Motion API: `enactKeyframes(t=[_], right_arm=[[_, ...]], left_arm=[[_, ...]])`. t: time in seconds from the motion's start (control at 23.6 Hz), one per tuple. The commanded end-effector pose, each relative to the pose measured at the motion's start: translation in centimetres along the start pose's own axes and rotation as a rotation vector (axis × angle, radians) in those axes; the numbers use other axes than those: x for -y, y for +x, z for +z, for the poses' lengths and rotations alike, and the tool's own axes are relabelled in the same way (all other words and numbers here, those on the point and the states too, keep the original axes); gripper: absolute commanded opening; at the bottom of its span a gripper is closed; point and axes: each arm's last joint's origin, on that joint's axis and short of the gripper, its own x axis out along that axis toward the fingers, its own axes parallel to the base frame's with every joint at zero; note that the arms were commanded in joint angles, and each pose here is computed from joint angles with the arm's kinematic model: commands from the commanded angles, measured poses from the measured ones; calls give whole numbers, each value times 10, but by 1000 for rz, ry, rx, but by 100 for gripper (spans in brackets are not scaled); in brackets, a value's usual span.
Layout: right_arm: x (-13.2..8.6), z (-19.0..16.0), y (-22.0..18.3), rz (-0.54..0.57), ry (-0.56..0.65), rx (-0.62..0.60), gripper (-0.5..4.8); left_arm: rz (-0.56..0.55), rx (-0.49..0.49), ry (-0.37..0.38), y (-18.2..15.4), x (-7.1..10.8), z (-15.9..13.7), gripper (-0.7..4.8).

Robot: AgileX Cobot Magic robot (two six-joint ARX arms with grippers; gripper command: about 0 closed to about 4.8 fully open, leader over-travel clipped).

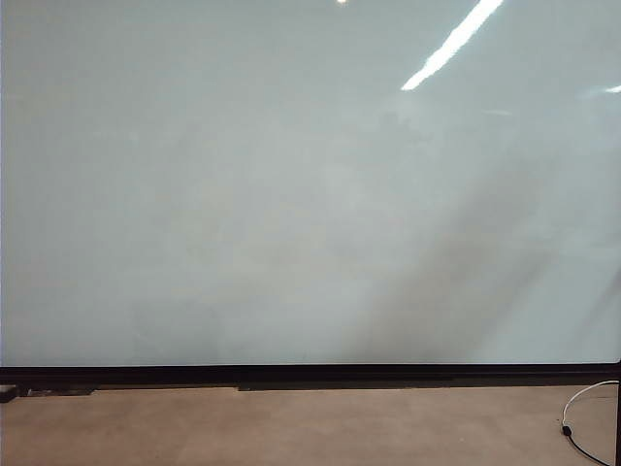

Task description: Pick up the pen on the shelf to the right of the whiteboard and draw a check mark.

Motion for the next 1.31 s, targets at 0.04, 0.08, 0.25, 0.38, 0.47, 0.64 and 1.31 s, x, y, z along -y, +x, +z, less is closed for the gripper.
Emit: enactKeyframes(t=[0.04,0.08,0.25,0.38,0.47,0.64,1.31], right_arm=[[3,3,8,21,-10,45,114],[4,3,10,31,-11,48,114],[6,-5,23,51,-10,38,116],[7,-13,34,69,-7,38,116],[7,-17,39,77,-6,46,117],[10,-23,61,132,-5,26,117],[27,-30,100,162,-50,42,118]], left_arm=[[0,12,4,0,0,2,-4],[0,13,4,0,0,2,-5],[-1,12,4,0,0,2,-4],[0,12,4,0,0,2,-4],[0,12,4,0,0,2,-4],[0,12,4,0,0,2,-4],[0,10,4,0,0,2,-4]])
